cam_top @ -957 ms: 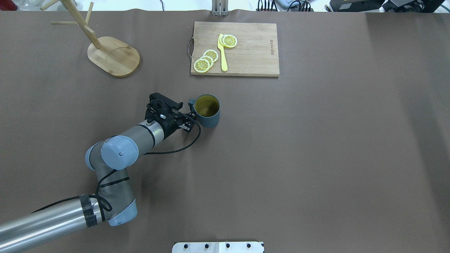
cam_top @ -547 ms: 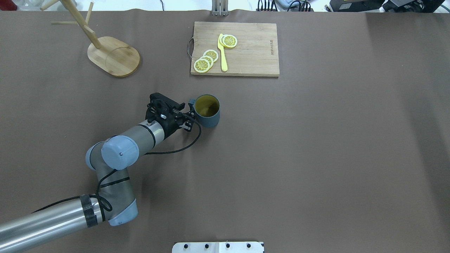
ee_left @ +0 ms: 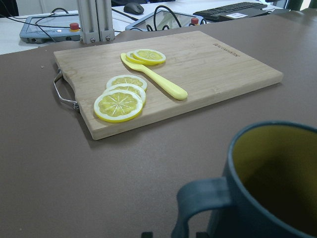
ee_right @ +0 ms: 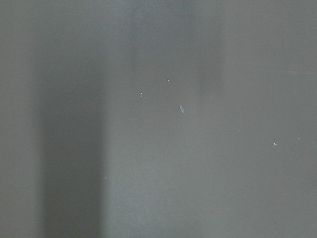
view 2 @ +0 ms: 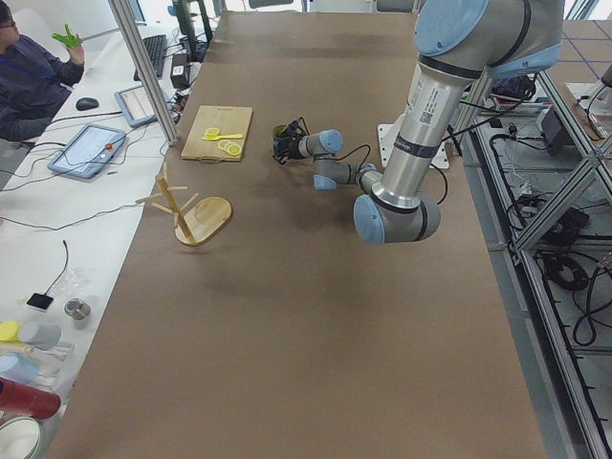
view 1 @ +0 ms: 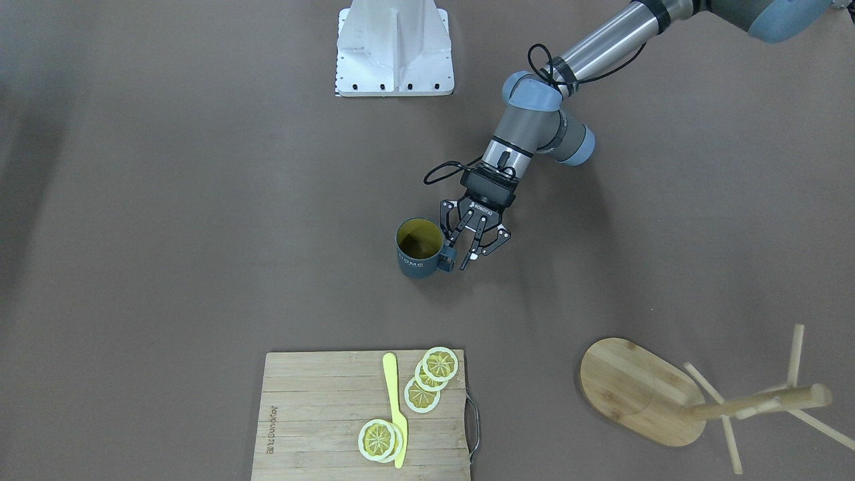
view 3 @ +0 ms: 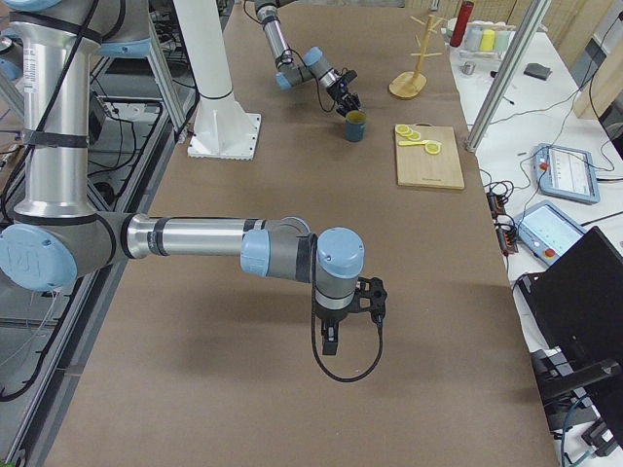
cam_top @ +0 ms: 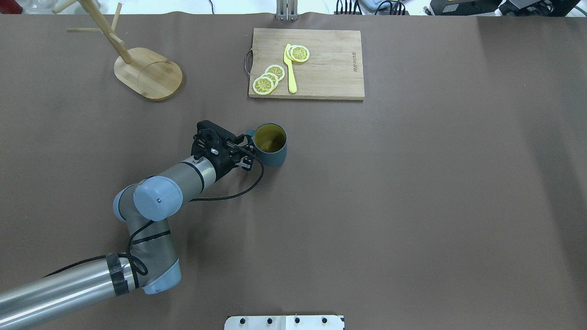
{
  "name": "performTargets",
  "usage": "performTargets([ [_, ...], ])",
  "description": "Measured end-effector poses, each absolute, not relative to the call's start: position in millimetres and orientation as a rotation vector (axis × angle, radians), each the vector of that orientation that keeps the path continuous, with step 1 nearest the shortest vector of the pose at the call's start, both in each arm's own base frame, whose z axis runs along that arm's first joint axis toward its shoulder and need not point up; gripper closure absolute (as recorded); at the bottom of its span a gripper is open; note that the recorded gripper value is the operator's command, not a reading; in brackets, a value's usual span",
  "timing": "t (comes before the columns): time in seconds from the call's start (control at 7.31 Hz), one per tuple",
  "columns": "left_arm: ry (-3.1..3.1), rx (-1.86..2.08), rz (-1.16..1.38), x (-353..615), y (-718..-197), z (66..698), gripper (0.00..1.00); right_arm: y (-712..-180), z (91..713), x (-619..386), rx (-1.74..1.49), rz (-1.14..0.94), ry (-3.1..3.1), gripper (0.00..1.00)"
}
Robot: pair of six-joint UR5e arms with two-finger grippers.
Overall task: Hang cup on storage rack
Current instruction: 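Close the left gripper on the blue mug's handle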
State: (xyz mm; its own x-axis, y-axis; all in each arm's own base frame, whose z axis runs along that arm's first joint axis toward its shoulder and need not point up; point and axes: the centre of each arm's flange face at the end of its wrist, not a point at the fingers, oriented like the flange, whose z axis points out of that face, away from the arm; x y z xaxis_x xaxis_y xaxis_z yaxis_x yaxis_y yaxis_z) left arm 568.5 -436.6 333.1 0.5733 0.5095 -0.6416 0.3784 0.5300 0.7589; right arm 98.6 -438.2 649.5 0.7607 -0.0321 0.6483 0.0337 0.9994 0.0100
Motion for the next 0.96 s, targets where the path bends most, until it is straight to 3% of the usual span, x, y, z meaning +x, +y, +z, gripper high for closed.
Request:
performTargets([
  [0.55, 1.012, 1.062, 0.094, 570.1, -437.5, 327.7, 0.71, -438.2, 649.4, 98.5, -0.002, -0.036, -0.707, 0.0],
  [0.96, 1.015, 1.063, 0.093, 570.7, -437.7, 325.8, 1.0, -438.5, 649.1, 98.2, -0.002, -0.036, -0.708, 0.0],
])
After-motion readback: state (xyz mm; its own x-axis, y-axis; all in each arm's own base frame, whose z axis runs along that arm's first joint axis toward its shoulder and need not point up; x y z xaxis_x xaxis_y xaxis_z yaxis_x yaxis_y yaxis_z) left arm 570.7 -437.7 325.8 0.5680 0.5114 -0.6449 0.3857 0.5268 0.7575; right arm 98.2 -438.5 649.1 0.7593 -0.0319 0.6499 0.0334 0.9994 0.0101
